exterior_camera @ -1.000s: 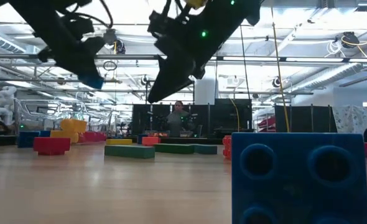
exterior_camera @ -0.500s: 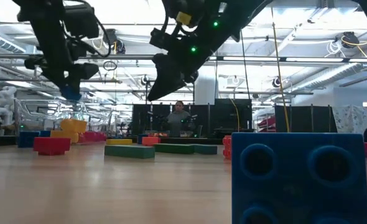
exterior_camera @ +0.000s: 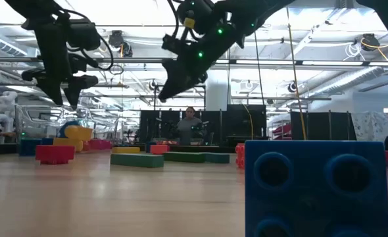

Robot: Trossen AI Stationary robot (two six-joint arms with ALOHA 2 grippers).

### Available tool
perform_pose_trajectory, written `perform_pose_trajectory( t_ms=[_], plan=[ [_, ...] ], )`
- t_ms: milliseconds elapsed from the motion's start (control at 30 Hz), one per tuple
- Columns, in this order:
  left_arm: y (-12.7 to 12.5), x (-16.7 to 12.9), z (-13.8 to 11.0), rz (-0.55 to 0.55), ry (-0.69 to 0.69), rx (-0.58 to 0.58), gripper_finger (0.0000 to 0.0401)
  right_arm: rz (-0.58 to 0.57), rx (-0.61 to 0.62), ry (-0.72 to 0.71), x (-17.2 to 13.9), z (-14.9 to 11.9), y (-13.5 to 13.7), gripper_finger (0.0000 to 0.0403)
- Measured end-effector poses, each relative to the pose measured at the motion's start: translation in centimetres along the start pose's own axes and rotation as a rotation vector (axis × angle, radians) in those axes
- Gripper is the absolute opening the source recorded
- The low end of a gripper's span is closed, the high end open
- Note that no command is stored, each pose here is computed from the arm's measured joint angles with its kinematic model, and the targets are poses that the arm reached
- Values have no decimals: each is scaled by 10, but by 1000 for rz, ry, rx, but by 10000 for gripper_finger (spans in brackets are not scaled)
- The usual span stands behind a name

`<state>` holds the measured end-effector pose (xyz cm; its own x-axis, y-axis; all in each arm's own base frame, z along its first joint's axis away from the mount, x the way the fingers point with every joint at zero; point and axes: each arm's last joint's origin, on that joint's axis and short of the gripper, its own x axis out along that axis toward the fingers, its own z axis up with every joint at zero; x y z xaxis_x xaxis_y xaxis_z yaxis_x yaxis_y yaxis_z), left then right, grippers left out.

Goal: Sort blocks by size
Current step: Put the blue four stud game piece into the bottom left transparent bin

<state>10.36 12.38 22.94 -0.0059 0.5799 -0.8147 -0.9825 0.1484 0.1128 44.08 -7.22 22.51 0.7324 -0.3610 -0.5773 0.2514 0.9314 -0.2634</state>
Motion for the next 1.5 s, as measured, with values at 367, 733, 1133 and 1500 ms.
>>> perform_pose_trajectory(
  t_ms=[367, 733, 1133, 1500],
  plan=[
    [-20, 10, 27, -258, -156, 287, 203, 47, -34, 235, -10, -8, 4, 130],
    [-75, 61, 87, -317, -31, 529, 203, 171, -40, 305, -11, -18, 4, 130],
    [-99, 87, 130, -314, 181, 831, 203, 207, -14, 254, -6, -15, -11, 130],
    [-114, 125, 114, -312, 326, 941, 203, 215, -11, 262, -6, -17, -13, 130]
  ],
)
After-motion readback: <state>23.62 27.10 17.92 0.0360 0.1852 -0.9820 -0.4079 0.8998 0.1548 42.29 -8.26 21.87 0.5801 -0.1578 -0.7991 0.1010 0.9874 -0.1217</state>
